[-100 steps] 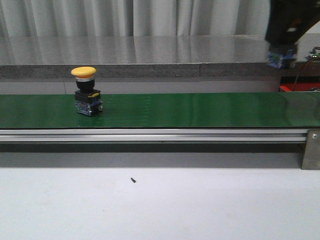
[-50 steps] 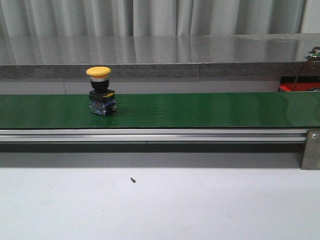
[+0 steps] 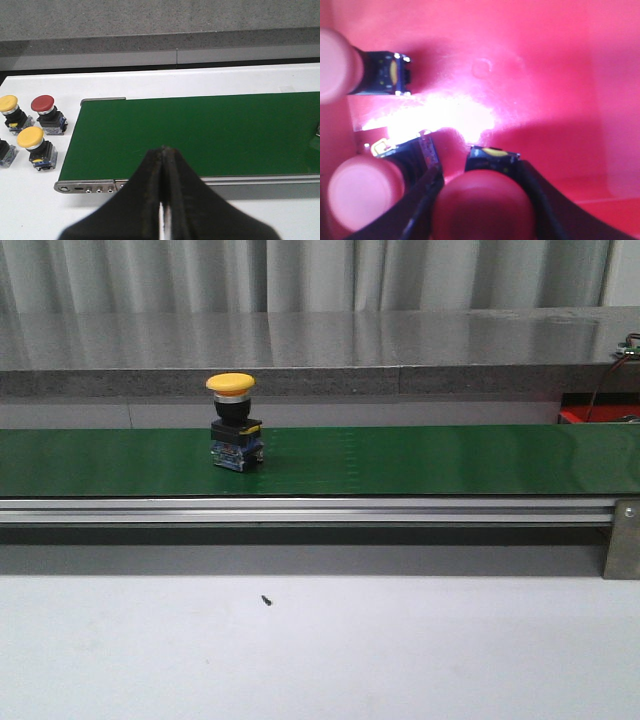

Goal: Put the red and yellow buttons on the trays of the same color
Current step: 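Carry the red button into the red tray and open the right gripper, then move the right gripper over the yellow button on the belt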

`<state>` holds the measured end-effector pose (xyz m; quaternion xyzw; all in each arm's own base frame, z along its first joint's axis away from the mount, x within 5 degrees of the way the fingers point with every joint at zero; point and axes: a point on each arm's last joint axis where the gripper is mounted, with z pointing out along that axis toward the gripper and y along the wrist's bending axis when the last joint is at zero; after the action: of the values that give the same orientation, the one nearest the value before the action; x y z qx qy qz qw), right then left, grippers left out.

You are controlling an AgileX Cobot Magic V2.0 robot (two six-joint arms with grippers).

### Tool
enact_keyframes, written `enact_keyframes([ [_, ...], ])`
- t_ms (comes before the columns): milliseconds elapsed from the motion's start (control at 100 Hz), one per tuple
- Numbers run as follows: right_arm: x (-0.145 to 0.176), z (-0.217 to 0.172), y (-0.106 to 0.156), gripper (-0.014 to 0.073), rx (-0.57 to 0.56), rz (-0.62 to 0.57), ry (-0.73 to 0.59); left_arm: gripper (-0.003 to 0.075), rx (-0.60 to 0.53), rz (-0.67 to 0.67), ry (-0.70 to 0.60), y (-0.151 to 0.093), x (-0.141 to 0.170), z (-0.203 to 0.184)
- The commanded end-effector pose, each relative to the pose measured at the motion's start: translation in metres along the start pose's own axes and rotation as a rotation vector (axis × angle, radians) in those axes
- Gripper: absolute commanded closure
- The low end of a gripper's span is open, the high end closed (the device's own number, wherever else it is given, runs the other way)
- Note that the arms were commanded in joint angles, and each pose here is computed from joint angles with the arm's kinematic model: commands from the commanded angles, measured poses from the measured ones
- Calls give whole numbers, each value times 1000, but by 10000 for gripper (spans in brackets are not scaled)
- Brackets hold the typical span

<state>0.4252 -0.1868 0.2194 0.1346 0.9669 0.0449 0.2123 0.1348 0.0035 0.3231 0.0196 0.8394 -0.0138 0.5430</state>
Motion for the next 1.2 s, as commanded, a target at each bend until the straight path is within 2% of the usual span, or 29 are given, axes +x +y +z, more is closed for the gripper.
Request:
enact_keyframes([
  [0, -14, -28, 5, 421, 5, -7, -115, 740, -14, -14, -91, 1, -15, -3],
  [190, -13, -18, 4, 421, 1, -4, -92, 740, -14, -14, -91, 1, -15, -3],
  [260, -12, -18, 4, 390, 1, -4, -90, 740, -14, -14, -91, 1, -15, -3],
  [330, -12, -18, 4, 307, 0, -4, -88, 740, -14, -14, -91, 1, -15, -3],
  [450, -15, -22, 5, 77, -5, -9, -84, 740, -14, -14, -91, 1, -15, -3],
  [550, -20, -37, 8, -26, -8, -21, -100, 740, -14, -14, -91, 1, -15, -3],
  [730, -33, -82, 17, -27, -2, -32, -202, 740, -14, -14, -91, 1, -15, -3],
  [920, -33, -126, 45, -27, -55, -64, -276, 740, -14, -14, -91, 1, -15, -3],
  [1060, -27, -150, 80, -9, -96, -143, -288, 740, -14, -14, -91, 1, -15, -3],
  [1190, -20, -170, 128, 6, -154, -256, -314, 740, -13, -14, -89, 1, -14, -3],
])
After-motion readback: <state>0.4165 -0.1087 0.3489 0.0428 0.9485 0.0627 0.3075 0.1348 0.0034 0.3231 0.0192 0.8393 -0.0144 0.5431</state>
